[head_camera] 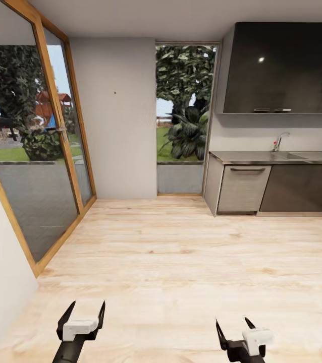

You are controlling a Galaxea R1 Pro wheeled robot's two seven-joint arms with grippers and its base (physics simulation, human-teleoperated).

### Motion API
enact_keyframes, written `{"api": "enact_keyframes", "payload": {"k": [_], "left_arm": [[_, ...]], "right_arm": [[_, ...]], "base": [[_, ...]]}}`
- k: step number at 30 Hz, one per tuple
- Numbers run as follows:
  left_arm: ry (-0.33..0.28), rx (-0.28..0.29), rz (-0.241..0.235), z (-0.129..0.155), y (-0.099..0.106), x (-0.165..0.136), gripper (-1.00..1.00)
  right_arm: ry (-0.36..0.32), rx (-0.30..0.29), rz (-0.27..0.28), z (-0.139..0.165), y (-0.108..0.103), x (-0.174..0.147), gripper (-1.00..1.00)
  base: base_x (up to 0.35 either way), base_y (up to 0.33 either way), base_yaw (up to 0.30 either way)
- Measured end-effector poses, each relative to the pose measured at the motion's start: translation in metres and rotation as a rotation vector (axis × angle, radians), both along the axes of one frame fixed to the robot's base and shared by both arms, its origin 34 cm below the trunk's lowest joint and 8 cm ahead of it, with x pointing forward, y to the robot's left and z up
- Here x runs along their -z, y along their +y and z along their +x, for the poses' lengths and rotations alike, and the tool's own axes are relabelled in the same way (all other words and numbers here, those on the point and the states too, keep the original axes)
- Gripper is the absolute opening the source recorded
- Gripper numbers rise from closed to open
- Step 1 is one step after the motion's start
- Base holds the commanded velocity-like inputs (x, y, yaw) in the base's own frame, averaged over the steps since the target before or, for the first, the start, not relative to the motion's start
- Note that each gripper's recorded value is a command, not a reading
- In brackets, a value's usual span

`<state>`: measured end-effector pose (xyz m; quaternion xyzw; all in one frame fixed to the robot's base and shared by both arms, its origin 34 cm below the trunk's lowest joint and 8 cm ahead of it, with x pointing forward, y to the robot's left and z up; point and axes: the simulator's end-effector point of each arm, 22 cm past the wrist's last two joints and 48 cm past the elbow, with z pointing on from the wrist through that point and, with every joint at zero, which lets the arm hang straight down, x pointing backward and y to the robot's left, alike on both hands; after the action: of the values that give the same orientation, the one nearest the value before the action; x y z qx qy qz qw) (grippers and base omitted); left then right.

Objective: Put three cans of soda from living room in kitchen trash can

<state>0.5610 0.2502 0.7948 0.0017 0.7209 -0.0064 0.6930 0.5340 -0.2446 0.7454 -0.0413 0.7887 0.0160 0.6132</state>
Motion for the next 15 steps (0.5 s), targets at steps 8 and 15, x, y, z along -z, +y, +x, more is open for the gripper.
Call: {"api": "enact_keyframes", "payload": {"k": [8,15], "left_arm": [[-0.037,0.051,0.009,-0.022,-0.008,0.000,1.00],[0.166,0.136,-0.006,-0.069,-0.025,0.094,1.00]], "right_arm": [[-0.051,0.025,-0.007,-0.034,-0.020,-0.007,1.00],[0.009,0.084,-0.024,-0.058,-0.051,0.029,1.00]], "base": [[0.000,0.000,0.000],[0.000,0.000,0.000]]}}
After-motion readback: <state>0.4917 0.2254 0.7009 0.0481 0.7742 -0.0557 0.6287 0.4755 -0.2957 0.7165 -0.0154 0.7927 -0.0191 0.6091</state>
